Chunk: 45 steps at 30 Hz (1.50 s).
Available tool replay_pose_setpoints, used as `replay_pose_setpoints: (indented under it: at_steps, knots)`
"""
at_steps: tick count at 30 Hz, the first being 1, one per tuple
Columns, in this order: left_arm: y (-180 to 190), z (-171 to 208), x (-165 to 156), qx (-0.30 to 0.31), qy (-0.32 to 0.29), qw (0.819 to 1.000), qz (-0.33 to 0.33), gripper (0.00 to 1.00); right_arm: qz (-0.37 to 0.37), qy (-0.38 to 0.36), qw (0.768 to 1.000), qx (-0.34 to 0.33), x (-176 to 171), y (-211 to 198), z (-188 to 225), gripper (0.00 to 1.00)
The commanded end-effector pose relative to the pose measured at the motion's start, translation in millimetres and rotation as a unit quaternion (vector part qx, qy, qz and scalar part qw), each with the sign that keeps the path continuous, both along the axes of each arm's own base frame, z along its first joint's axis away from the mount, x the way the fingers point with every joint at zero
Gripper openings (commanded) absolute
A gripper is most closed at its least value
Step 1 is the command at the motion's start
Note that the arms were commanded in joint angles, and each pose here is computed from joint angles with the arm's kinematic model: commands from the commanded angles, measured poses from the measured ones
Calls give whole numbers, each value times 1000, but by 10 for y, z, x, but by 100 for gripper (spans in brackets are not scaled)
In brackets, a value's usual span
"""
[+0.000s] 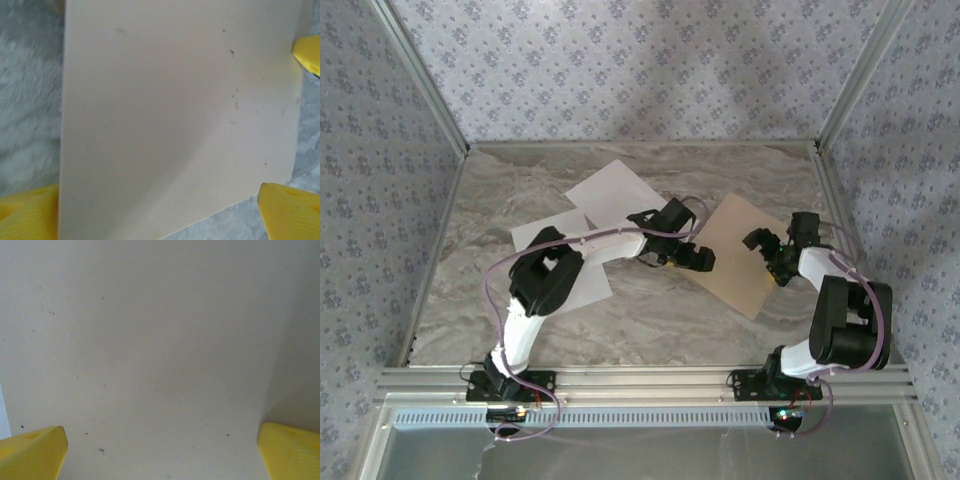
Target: Put the files into the folder
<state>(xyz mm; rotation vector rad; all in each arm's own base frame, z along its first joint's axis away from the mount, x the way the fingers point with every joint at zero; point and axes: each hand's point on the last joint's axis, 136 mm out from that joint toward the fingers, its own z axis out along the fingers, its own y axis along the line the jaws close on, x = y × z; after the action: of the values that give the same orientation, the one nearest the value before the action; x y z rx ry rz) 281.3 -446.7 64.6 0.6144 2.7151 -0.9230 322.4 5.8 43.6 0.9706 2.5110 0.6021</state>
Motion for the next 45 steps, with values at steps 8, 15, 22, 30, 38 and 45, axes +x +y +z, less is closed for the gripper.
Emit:
replay_pose_setpoints:
  at_steps: [8, 15, 22, 30, 38, 45]
  knots:
    - [338, 215, -409, -40, 5, 998, 44, 94, 120, 28, 992, 24, -169, 715, -49, 100]
    - [634, 166, -550, -2, -3, 997, 72, 95, 159, 45, 986, -17, -240, 743, 25, 100]
    - [774, 270, -421, 31, -39, 994, 94, 98, 179, 59, 979, -77, -346, 615, 186, 100]
    - [769, 240, -242, 38, -41, 993, 103, 98, 182, 76, 977, -79, -526, 559, 167, 100]
    - [704, 228, -154, 32, -35, 993, 106, 97, 182, 83, 978, -55, -547, 584, 24, 94]
    - [688, 196, -116, 26, -28, 993, 111, 96, 187, 93, 977, -50, -562, 592, -66, 92]
